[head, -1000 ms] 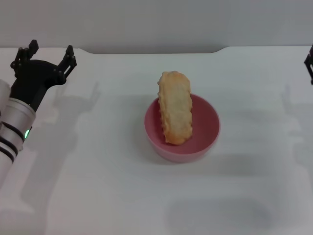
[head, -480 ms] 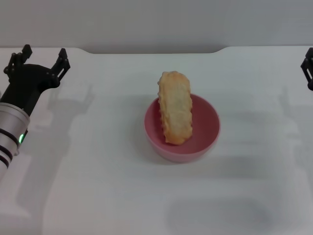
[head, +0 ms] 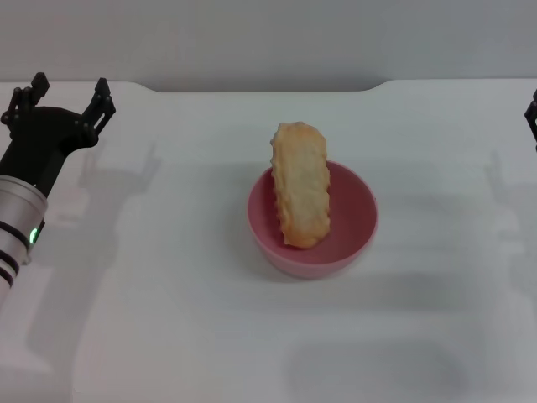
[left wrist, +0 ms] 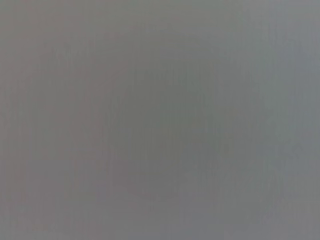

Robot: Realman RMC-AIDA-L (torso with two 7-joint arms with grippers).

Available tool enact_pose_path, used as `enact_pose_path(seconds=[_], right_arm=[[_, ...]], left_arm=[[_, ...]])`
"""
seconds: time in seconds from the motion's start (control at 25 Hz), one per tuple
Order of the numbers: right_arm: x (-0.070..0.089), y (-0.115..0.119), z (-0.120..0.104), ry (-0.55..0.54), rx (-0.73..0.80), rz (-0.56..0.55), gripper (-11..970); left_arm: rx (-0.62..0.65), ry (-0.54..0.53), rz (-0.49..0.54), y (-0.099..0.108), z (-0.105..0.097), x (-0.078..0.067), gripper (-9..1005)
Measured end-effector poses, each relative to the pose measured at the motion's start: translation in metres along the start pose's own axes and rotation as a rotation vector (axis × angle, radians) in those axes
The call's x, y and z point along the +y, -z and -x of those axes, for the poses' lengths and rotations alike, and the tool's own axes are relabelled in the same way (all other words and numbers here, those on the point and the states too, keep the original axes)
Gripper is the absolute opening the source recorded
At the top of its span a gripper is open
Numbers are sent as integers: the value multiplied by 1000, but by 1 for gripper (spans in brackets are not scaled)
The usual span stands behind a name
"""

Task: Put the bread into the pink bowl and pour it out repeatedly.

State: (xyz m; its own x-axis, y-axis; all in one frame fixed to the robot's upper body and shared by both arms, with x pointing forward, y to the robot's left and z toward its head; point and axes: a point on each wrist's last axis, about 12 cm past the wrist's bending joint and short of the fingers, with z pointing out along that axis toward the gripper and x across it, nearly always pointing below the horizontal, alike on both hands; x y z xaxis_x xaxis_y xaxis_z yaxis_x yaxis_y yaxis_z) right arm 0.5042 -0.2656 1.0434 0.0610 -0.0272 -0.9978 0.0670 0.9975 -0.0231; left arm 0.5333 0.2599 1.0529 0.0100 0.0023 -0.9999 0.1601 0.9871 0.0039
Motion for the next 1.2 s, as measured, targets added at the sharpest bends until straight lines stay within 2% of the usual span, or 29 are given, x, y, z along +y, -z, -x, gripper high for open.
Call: enact_pose_path(seconds=[0.48,1.2], right_arm=[[-8,2,-6,23,20,-16,793],[-9,4,-7,18,19,-26,793]], left_arm=[[-13,0,-20,-10,5,-6,847],[11,-16,-30,-6,-2,-7,847]])
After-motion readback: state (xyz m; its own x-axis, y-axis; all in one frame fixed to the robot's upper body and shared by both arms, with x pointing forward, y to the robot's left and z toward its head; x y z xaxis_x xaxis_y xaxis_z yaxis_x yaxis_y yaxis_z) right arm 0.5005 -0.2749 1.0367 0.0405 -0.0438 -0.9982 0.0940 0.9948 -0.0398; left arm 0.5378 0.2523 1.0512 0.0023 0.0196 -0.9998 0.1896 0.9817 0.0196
